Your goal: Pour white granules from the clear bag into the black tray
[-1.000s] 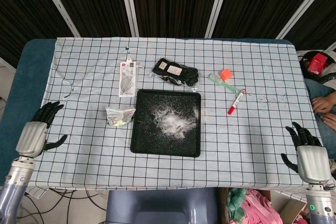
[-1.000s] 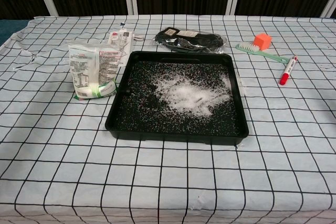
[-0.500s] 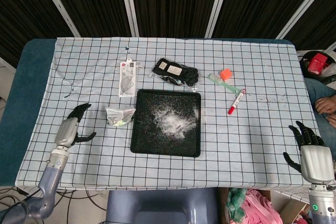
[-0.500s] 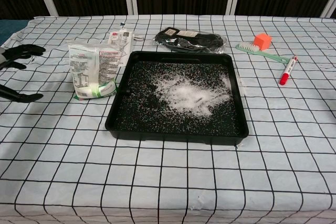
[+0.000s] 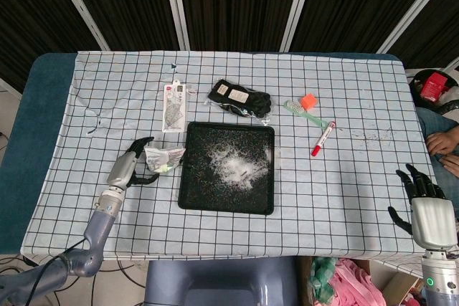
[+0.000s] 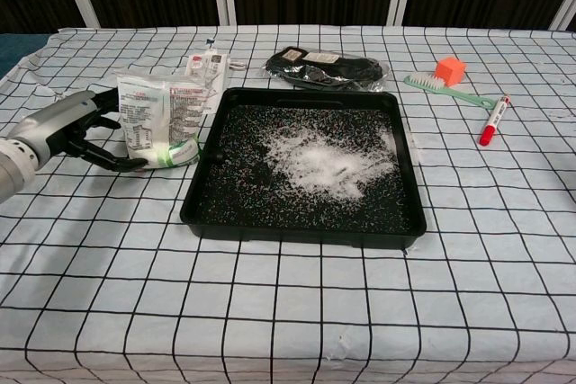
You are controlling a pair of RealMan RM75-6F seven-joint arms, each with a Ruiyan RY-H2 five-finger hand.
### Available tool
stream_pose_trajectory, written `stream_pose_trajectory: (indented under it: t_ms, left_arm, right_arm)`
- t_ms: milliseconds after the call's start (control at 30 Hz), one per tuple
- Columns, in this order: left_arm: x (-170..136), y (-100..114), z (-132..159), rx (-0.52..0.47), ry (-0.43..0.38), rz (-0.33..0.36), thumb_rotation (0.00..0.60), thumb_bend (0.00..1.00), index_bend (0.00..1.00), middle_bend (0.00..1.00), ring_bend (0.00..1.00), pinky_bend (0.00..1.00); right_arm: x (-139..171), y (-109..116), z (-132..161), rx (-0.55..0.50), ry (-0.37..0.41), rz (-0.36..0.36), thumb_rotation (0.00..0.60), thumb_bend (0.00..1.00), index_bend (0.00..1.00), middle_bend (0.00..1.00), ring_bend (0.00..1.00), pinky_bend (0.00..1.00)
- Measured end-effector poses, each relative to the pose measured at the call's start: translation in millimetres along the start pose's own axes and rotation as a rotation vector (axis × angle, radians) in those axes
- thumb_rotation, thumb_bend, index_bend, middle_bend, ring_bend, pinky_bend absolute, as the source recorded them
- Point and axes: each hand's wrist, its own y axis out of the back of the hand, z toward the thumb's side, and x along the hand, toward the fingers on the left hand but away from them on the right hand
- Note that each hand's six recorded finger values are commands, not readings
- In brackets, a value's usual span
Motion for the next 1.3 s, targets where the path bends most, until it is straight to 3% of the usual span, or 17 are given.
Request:
stream_pose_trajectory:
  t_ms: [267, 433, 800, 1067, 1300]
  left_arm:
    - [14, -20, 15, -0.009, -0.030, -0.044, 0.600, 0.27, 0.10, 0.13, 0.03, 0.15]
    - [18, -24, 17, -0.012, -0.037, -0.035, 0.600, 0.36, 0.13, 0.17, 0.10, 0.20]
    - [27, -28, 20, -0.052, -0.080, 0.016, 0.600, 0.58, 0.27, 0.36, 0.31, 0.45]
    - [27, -21, 26, -0.034, -0.139, 0.065, 0.600, 0.59, 0.31, 0.38, 0.32, 0.45]
    - [22, 0, 15, 0.040, -0.119, 0.098, 0.600, 0.59, 0.32, 0.38, 0.32, 0.44]
  right_arm:
    - [0, 0, 2, -0.022, -0.007, -0.006, 0.600, 0.17, 0.19, 0.11, 0.17, 0.33]
    - [0, -2, 3, -0.026, -0.002, 0.004, 0.600, 0.17, 0.19, 0.11, 0.17, 0.33]
    - [-1, -9, 5, -0.038, 0.002, 0.038, 0.600, 0.17, 0.19, 0.11, 0.17, 0.33]
    - [-1, -8, 5, -0.038, 0.003, 0.035, 0.600, 0.19, 0.19, 0.11, 0.17, 0.33]
    - [-2, -8, 5, -0.043, -0.002, 0.035, 0.600, 0.20, 0.19, 0.11, 0.17, 0.33]
